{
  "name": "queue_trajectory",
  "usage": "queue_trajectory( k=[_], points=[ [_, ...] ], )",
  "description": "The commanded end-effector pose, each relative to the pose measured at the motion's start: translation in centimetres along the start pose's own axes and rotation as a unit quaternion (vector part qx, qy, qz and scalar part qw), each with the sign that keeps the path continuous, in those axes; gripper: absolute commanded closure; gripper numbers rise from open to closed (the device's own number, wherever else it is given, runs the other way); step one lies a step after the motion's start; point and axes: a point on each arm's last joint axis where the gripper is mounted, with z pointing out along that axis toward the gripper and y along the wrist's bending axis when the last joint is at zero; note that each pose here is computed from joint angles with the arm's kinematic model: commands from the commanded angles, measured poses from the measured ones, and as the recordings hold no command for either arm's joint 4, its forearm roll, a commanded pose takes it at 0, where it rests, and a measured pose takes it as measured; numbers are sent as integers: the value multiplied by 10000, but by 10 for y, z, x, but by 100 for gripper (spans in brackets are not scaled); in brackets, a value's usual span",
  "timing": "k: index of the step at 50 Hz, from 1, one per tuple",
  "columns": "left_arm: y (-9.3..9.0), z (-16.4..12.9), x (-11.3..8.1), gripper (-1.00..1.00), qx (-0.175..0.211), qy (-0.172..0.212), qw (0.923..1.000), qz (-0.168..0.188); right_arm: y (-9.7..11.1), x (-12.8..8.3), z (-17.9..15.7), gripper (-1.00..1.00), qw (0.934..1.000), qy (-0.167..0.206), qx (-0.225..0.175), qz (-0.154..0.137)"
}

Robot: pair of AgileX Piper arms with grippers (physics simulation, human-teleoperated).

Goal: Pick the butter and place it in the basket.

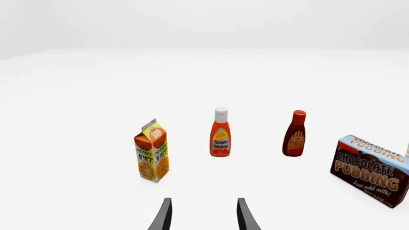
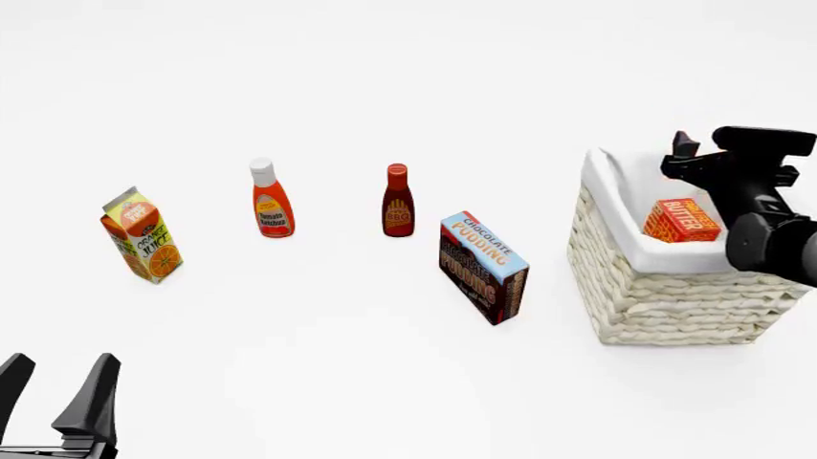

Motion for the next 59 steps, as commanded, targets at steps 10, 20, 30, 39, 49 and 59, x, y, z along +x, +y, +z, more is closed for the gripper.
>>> queue_trajectory(
  k=[10,20,30,39,49,59],
  points=[
    [0,0,0,-100,0,0,10000,0,1,-17,-18,-100,9999,-106,-12,42],
    [0,0,0,-100,0,0,10000,0,3,-32,-47,-100,9997,-220,-46,46],
    [0,0,0,-100,0,0,10000,0,7,-42,-77,-100,9994,-300,-126,138],
    [0,0,0,-100,0,0,10000,0,13,-44,-101,-100,9989,-313,-247,249],
    [0,0,0,-100,0,0,10000,0,24,-39,-121,-100,9979,-280,-457,370],
    [0,0,0,-100,0,0,10000,0,35,-37,-142,-100,9960,-295,-706,451]
  ],
)
